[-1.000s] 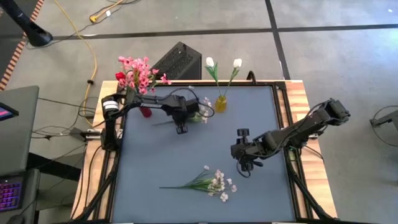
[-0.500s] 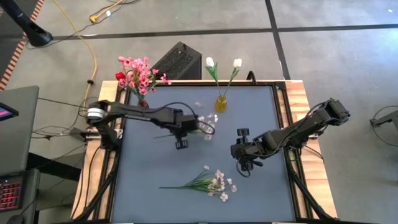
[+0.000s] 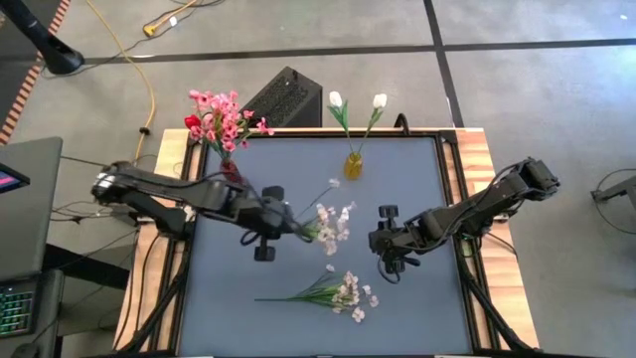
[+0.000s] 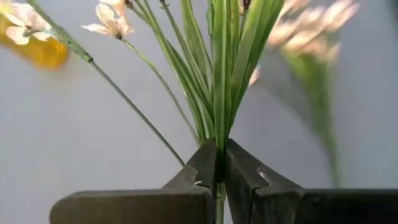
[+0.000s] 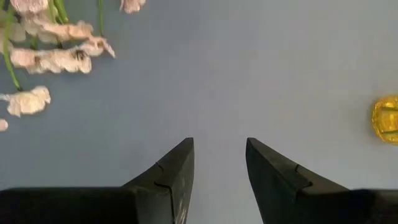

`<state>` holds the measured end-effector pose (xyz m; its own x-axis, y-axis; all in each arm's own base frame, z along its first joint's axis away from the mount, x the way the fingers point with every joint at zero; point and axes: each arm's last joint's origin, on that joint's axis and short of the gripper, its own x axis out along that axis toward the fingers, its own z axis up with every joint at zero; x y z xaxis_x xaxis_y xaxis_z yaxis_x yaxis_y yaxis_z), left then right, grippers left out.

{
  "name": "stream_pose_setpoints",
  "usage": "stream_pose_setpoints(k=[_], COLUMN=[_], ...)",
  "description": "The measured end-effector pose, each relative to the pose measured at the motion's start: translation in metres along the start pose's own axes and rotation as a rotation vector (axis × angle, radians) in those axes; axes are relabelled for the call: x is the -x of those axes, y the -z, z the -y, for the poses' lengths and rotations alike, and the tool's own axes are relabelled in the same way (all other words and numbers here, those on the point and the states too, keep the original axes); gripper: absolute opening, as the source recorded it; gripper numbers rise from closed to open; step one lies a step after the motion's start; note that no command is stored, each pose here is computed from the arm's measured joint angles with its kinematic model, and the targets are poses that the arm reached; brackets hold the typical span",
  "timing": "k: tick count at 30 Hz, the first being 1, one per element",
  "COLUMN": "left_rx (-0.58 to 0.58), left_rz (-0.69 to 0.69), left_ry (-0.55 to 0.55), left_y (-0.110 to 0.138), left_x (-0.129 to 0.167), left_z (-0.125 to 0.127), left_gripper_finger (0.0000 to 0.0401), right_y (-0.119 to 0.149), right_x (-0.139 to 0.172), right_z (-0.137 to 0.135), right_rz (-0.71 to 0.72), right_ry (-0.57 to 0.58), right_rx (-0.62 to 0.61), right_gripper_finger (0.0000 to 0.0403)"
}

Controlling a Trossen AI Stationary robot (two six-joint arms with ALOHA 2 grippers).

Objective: Sort flowers into vase by color
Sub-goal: Put the top white flowers into the yellow vase

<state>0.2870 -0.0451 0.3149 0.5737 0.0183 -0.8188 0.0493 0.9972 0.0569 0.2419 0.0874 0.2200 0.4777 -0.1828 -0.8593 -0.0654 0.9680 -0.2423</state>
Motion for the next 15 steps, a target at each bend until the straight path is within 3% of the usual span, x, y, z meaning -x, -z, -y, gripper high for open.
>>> stream_pose_setpoints(k=[8, 15], left_rx=[-0.176, -0.299], left_rz=[0.365, 0.735], left_ry=[0.066, 0.037], left_y=[-0.020, -0.039], left_x=[0.039, 0.032], left_z=[0.025, 0.030], left_gripper_finger=[0.0002, 0.0001], right_y=[-0.005, -0.004], right_x=[0.000, -0.002], right_z=[-0.001, -0.001], right_rz=[0.049, 0.066], right_ry=[-0.009, 0.004], right_rx=[0.005, 0.013], right_gripper_finger=[0.0170, 0.0170])
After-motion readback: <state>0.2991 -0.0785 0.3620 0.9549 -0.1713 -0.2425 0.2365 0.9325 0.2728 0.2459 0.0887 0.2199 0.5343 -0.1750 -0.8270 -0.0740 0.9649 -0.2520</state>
